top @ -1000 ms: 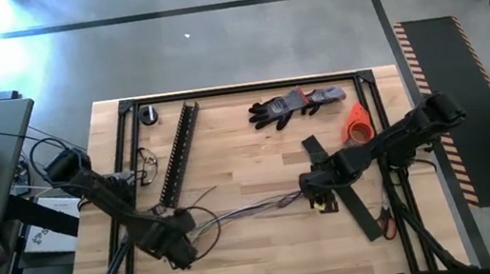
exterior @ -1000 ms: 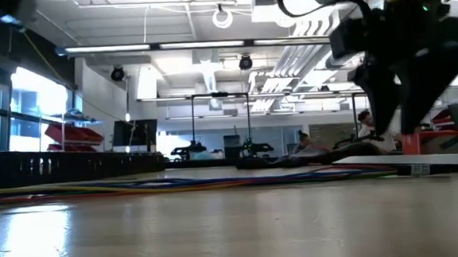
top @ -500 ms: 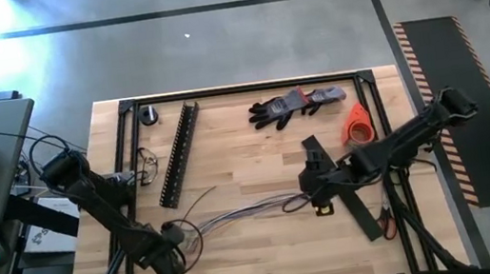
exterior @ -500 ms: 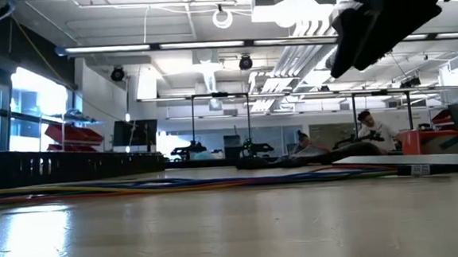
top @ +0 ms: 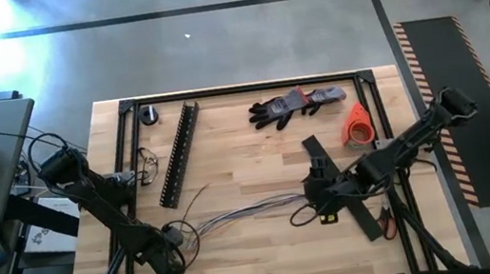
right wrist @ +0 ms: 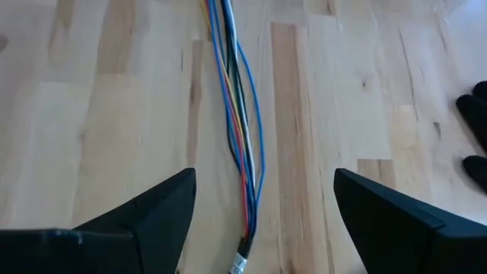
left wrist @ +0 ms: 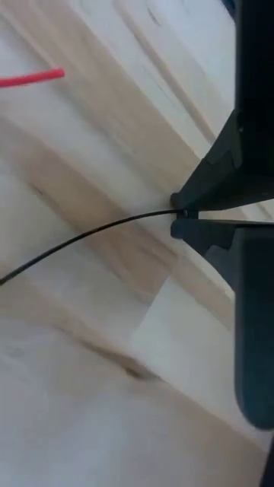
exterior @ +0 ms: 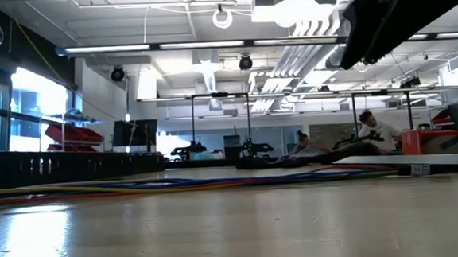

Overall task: Ziptie cables
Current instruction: Wrap the cables wires with the black zip tie

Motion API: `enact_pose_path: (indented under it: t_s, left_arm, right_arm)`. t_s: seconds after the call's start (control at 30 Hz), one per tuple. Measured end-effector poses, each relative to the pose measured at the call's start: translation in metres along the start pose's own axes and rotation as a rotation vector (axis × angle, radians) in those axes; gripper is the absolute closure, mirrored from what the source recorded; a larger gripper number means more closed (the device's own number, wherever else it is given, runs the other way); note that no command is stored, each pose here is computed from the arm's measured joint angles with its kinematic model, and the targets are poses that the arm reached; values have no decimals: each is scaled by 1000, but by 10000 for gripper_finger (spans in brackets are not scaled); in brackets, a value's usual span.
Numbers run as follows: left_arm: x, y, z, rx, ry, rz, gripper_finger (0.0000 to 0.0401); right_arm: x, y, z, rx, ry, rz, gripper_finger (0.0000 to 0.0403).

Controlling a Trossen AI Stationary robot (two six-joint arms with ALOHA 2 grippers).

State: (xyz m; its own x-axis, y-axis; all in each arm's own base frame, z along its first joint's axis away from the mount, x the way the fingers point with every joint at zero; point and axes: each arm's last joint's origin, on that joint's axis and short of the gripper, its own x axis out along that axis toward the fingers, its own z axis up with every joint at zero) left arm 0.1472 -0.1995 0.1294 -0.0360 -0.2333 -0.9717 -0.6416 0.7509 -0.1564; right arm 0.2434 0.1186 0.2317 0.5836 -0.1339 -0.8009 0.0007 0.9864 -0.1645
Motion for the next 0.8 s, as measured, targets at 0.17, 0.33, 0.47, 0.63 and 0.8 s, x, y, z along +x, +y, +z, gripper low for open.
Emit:
enact_pose_path:
  t_s: [0.17, 0.33, 0.47, 0.63, 0.8]
  left_arm:
    - [-6, -9, 3, -61, -26, -60, 399]
    - [-38, -29, 5, -145, -237, -232, 400]
    - [-70, -39, 5, -178, -484, -391, 401]
    - [-92, -49, 9, -158, -784, -538, 401]
    - [-98, -68, 26, -116, -978, -629, 401]
  right_arm:
    - [-3, 8, 1, -12, -45, -7, 108]
    - [-3, 13, 10, -55, -137, 26, 108]
    - [-5, 17, 21, -118, -248, 63, 108]
    - [-7, 28, 41, -213, -448, 174, 108]
    - [15, 46, 50, -325, -561, 177, 108]
